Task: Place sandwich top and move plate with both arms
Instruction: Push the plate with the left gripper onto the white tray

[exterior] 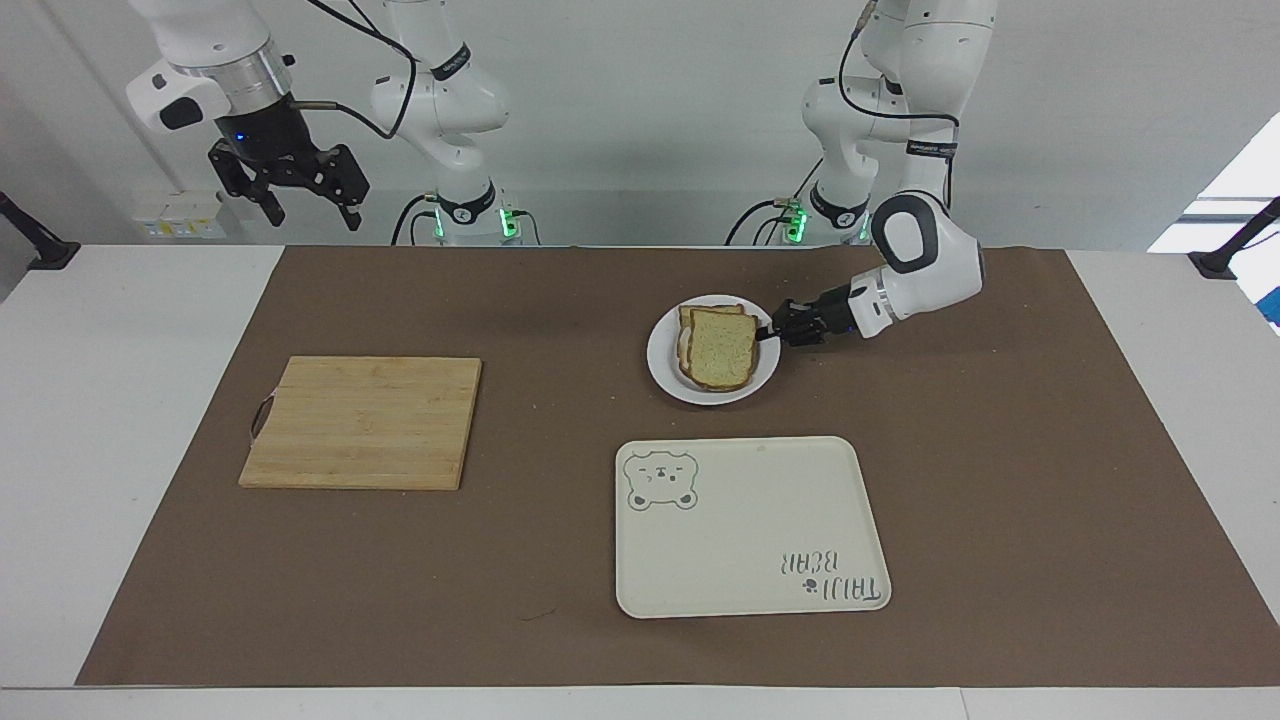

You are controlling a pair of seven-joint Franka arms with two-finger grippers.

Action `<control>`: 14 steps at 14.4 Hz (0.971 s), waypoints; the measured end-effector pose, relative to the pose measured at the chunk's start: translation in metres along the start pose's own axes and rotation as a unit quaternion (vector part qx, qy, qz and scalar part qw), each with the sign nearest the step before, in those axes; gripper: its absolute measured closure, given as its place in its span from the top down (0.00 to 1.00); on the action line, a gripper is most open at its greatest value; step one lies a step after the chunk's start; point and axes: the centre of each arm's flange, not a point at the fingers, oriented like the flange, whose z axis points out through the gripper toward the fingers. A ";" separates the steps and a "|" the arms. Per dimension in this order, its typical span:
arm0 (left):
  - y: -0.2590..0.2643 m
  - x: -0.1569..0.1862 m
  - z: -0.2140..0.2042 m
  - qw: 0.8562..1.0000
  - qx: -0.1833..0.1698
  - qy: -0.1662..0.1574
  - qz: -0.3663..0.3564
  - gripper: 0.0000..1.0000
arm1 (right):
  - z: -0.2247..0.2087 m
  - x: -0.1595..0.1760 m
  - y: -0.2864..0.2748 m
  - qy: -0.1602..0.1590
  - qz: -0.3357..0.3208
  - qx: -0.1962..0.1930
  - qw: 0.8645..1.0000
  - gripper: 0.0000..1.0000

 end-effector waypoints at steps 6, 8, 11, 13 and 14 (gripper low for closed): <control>0.007 0.034 -0.034 0.999 -0.037 0.011 0.007 0.09 | 0.000 0.000 0.000 0.000 0.000 0.000 1.000 1.00; 0.016 0.057 -0.045 0.999 -0.040 0.022 0.017 0.09 | 0.000 0.000 0.000 0.000 0.000 0.000 1.000 1.00; 0.027 0.096 -0.065 0.998 -0.047 0.039 0.007 0.09 | 0.000 0.000 0.000 0.000 0.000 0.000 1.000 1.00; 0.032 0.123 -0.081 0.997 -0.053 0.050 -0.009 0.09 | 0.000 0.000 0.000 0.000 0.000 0.000 1.000 1.00; 0.034 0.135 -0.088 0.997 -0.055 0.056 -0.020 0.09 | 0.000 0.000 0.000 0.000 0.000 0.000 1.000 1.00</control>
